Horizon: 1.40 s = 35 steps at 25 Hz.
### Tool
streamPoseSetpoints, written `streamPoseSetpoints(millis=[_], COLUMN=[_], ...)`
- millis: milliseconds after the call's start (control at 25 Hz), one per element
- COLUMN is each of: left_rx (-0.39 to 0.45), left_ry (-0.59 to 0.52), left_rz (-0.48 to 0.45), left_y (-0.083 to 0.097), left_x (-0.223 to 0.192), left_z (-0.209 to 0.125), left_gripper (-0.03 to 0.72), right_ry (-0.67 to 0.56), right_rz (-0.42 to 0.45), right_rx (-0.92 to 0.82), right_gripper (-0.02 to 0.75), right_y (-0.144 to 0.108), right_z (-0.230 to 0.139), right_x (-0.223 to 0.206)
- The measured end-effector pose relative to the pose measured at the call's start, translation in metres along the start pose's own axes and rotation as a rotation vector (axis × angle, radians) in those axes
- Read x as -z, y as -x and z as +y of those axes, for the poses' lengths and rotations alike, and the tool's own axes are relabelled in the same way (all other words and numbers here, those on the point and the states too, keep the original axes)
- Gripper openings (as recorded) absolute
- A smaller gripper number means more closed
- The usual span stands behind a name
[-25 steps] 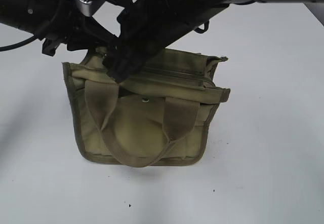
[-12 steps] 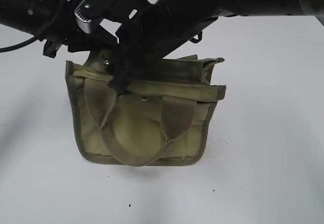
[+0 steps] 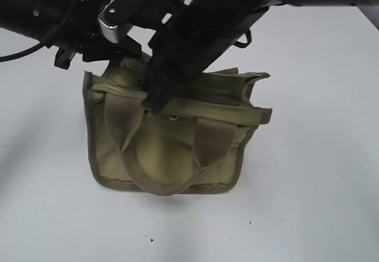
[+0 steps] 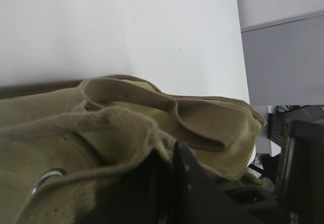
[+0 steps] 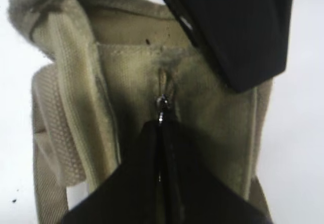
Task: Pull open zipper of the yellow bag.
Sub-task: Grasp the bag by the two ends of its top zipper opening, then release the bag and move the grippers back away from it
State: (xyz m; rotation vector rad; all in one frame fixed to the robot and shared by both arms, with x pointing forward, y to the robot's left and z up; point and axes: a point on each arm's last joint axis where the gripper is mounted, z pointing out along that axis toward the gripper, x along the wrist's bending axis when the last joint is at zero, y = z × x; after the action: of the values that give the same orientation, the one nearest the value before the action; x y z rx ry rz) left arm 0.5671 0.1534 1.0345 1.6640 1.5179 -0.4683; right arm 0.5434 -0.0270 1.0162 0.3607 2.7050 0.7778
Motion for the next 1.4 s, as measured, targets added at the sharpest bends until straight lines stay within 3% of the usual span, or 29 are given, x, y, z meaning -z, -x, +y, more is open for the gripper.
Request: streamPoseSetpoints(millis=[560,920,1040,1160,1240,1400], left_rx=[0.018,0.018,0.014,-0.024,-0.091,-0.281], left_ry=[0.012,0.013,0.004,0.002,0.003,0.037], left_rz=[-0.032,-0.030,-0.032,-0.019,0.014,0.145], left_y=[0.005,0.005,0.005,0.008,0.014,0.032], left_x=[0.000,0.000,0.001,0.013,0.029,0.075], left_z=[0.002,0.002,0.001,0.000,-0.004,-0.016], left_gripper=[0.029,0.038,0.111,0.269,0.375,0.445], right_ry=[-0.362,-0.363,-0.328,-0.329,-0.348,-0.405], right_rz=[0.123,0.147,0.176,0.156,0.126,0.049], right_rx=[-0.397,-0.547,-0.631,-0.708,-0.747,-0.777], right_gripper=[0.002,0.018,0.148,0.332,0.420,0.480], right_y=[0.047,0.057,0.054,0.053,0.051,0.038], right_z=[-0.080,-0.094,-0.089,-0.088,-0.091,-0.105], right_x=[0.089,0.096,0.097,0.101,0.105,0.121])
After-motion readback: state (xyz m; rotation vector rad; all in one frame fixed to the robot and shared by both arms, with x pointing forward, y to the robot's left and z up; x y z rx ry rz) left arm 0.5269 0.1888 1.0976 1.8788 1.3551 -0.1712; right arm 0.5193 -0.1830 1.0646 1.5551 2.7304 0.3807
